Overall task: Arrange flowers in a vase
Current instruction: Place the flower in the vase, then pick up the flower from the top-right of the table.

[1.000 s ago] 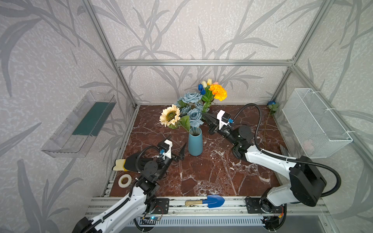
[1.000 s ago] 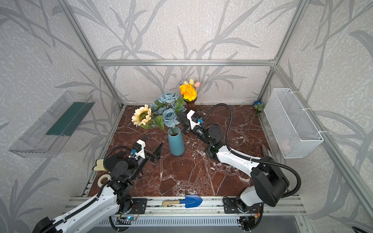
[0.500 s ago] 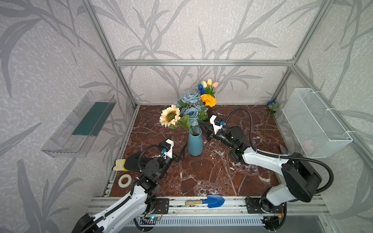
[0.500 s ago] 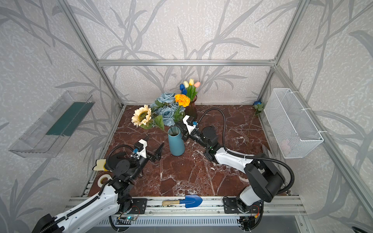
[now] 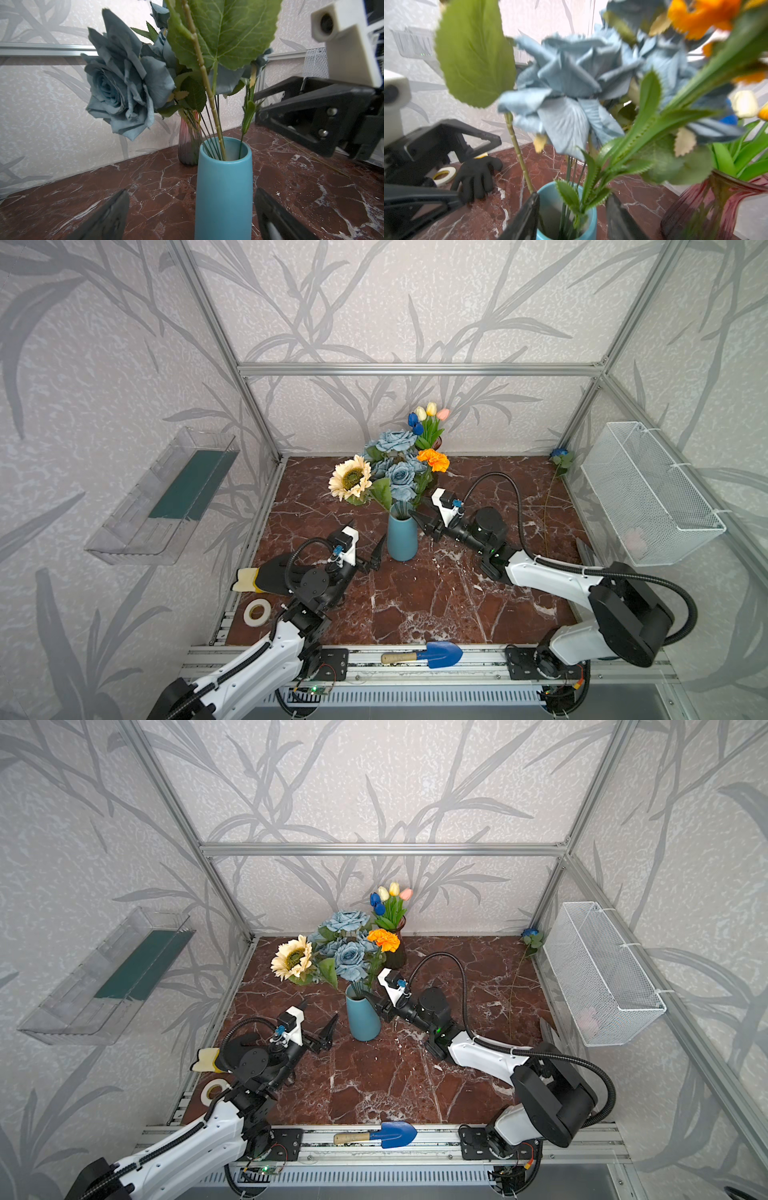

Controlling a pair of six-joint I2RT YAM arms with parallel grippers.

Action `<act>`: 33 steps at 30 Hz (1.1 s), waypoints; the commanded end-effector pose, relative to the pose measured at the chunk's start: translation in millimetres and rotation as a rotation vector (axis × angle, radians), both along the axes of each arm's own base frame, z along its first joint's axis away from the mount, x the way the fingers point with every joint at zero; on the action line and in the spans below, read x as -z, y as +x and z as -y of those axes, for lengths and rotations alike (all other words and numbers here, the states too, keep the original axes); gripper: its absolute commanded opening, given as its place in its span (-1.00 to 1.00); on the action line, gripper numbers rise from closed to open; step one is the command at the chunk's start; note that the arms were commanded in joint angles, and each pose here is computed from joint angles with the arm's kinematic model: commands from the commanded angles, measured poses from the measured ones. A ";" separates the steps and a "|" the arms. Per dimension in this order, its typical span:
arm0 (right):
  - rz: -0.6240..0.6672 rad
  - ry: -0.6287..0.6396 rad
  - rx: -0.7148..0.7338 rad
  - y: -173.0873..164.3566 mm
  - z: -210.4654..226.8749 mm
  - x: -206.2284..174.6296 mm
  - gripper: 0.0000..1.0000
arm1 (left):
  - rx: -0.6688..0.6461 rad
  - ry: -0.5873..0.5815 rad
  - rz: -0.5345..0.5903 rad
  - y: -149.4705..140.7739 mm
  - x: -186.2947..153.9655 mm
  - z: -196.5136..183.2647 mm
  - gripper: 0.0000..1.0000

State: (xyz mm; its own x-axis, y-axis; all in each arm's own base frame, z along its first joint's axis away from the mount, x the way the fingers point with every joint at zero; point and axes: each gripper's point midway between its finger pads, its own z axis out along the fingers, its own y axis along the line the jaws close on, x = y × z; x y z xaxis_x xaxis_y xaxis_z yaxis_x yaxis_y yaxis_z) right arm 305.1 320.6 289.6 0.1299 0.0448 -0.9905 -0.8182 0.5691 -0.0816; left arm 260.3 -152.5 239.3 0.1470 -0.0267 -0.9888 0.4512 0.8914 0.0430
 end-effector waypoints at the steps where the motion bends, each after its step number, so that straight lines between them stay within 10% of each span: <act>1: 0.076 0.003 0.059 -10.6 19.3 -19.7 0.25 | -0.004 -0.018 0.043 0.6 -15.1 0.0 0.89; 9: 0.129 0.020 0.335 -8.7 93.7 -34.5 0.46 | -0.025 -0.012 0.030 4.7 -11.1 -1.6 0.93; 20: -0.668 -0.336 1.046 172.0 284.2 90.3 0.51 | -0.042 -0.015 0.021 5.4 -2.2 -4.8 0.94; 33: -1.074 -0.437 1.376 227.2 429.9 196.2 0.45 | -0.099 0.013 0.029 0.8 0.2 -19.1 0.94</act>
State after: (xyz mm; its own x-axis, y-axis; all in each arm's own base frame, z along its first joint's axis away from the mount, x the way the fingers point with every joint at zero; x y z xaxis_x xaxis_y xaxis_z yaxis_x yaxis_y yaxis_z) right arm 538.1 -92.3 85.8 -0.7894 0.1594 -0.5928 0.3342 0.9216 -0.1972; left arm 260.8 -138.8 247.6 0.1843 -0.0309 -0.9824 0.3858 0.9216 0.0434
